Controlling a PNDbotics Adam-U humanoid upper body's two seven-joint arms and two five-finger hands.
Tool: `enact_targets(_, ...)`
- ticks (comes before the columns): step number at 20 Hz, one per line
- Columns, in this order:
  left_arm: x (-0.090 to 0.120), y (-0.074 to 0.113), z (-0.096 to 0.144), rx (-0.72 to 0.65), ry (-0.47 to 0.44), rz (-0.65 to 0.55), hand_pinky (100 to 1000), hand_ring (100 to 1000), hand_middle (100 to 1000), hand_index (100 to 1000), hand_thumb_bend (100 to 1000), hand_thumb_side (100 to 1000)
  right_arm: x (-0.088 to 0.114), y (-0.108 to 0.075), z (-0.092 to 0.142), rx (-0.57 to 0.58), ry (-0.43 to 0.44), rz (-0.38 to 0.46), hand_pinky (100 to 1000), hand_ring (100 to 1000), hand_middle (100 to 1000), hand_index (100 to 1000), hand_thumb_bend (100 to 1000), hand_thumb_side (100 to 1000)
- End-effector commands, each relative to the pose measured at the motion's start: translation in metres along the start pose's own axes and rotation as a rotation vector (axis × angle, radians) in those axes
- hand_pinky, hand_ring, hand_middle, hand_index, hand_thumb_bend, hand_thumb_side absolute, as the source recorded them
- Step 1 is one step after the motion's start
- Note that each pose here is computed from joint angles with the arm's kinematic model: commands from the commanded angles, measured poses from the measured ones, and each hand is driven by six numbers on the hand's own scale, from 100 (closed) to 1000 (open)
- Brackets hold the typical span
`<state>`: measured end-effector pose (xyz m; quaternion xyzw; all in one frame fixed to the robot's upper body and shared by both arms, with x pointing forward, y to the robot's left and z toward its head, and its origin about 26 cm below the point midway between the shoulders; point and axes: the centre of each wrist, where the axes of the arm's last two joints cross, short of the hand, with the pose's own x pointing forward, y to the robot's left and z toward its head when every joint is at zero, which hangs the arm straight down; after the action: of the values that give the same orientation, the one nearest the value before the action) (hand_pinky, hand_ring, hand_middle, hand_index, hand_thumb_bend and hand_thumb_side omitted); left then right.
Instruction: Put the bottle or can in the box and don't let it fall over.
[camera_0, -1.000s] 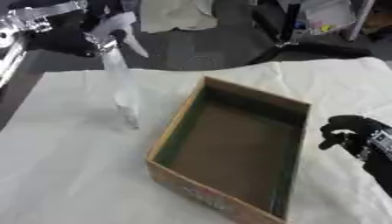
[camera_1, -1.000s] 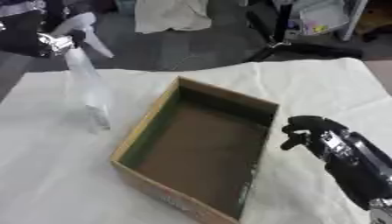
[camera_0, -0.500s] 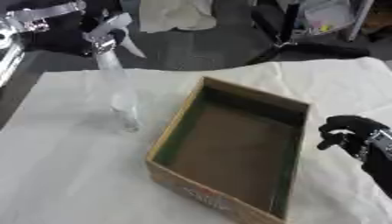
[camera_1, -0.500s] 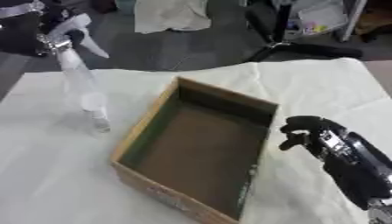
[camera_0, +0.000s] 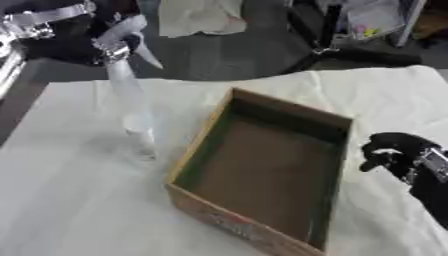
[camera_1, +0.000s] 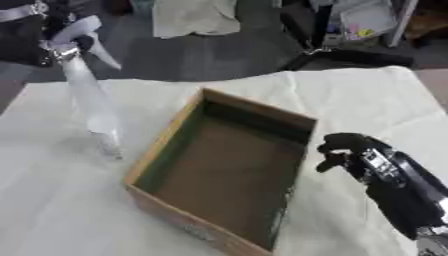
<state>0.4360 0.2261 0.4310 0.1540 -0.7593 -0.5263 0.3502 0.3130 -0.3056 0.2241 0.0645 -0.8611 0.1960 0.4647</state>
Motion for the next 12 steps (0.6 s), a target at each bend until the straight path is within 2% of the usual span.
enact_targets(1, 0.0052, 0.0155, 0.0085, 0.043, 0.005, -0.047, 737, 426, 607, 585, 100, 338, 0.0071, -0.0020, -0.0005, 0.007, -0.017, 0.009, 959, 627, 686, 770, 100, 743)
enact_targets(12, 0.0062, 0.0174, 0.0094, 0.068, 0.004, -0.070, 685, 377, 565, 521, 100, 307, 0.0051, -0.0019, 0.0010, 0.003, -0.006, 0.004, 961, 627, 687, 771, 100, 768)
